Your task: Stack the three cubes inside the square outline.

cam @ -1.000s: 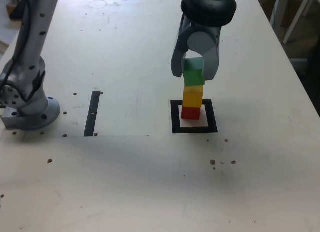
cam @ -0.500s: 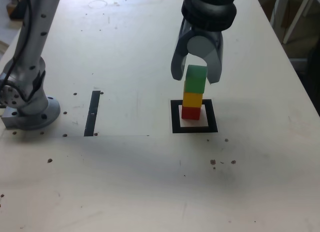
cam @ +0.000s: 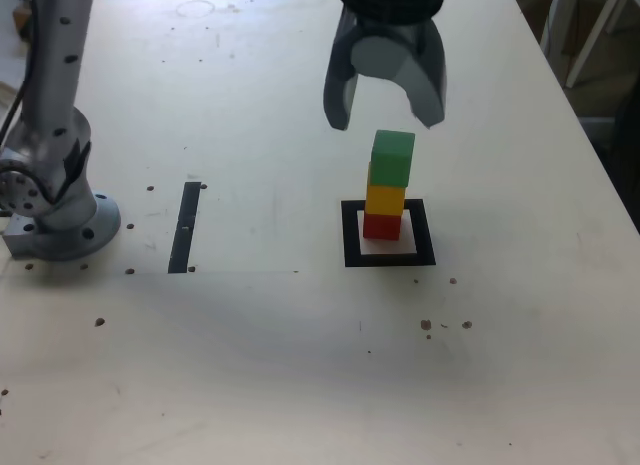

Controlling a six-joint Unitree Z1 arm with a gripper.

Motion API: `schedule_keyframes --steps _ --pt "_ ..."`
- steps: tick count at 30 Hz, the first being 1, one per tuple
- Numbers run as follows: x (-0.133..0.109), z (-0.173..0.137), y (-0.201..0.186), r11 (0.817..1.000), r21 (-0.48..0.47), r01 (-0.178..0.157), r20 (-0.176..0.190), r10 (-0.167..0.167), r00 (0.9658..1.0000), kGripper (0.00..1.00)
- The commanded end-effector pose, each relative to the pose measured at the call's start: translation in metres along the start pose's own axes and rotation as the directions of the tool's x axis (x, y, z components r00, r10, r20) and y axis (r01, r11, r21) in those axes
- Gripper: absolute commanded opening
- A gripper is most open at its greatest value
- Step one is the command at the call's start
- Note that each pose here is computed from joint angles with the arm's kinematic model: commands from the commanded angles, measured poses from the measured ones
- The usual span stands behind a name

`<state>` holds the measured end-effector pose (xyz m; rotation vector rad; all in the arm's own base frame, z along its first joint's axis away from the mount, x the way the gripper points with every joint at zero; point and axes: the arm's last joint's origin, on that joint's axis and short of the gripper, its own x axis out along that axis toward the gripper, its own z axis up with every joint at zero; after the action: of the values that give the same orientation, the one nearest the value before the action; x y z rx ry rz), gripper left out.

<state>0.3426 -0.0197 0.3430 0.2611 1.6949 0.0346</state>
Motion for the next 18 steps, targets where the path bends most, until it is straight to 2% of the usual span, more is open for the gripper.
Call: schedule_keyframes --steps 1,5,10,18 --pt "-0.006 -0.013 0.000 1.000 -0.008 -0.007 0.002 0.007 1.0000 1.00" --pt "-0.011 -0.041 -0.002 0.999 -0.041 -0.022 0.003 0.022 0.9997 1.00" --pt "-0.007 -0.074 -0.006 0.996 -0.078 -0.037 -0.016 0.036 0.9992 1.00" --pt "0.029 -0.121 -0.014 0.992 -0.121 -0.043 -0.057 0.036 0.9977 1.00"
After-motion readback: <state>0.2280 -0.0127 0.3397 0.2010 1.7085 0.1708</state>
